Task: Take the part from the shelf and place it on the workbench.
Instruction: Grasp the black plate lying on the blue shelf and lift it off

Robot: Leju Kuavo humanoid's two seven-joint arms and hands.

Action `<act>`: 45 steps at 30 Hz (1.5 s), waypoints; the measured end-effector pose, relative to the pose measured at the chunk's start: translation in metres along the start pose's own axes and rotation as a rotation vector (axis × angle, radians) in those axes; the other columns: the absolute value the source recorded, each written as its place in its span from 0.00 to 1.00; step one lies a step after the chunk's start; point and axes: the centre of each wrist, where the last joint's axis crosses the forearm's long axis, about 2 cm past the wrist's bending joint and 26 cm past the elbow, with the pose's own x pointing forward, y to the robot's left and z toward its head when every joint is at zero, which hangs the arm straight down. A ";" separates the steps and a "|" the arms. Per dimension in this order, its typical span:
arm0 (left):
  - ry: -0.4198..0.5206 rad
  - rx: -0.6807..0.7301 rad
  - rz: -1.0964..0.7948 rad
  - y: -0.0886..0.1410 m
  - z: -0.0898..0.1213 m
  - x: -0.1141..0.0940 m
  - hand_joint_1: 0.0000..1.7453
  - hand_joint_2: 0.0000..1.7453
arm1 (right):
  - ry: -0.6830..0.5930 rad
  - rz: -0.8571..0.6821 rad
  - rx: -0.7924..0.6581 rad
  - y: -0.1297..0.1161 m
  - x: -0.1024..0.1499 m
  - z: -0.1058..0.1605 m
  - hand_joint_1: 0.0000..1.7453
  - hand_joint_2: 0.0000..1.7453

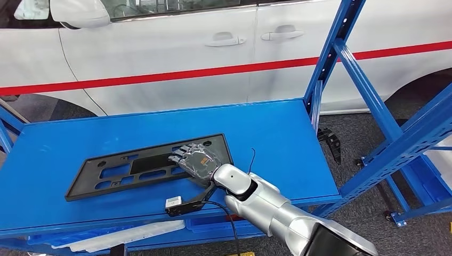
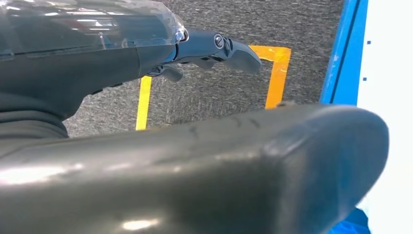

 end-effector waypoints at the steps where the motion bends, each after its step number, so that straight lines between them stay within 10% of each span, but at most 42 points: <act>1: -0.001 0.000 0.000 0.000 0.000 0.000 0.00 0.00 | -0.001 0.002 -0.002 0.000 0.000 0.000 1.00 1.00; 24: -0.005 -0.006 -0.004 -0.002 0.000 0.003 0.00 0.00 | -0.045 0.038 -0.013 -0.008 -0.004 -0.005 1.00 1.00; 28: -0.007 -0.006 -0.008 -0.002 0.000 0.000 0.00 1.00 | -0.048 0.033 -0.006 -0.005 -0.001 -0.003 1.00 1.00; 45: -0.031 -0.021 -0.029 -0.004 0.000 0.004 0.00 1.00 | -0.069 -0.018 0.009 0.000 -0.003 0.002 1.00 1.00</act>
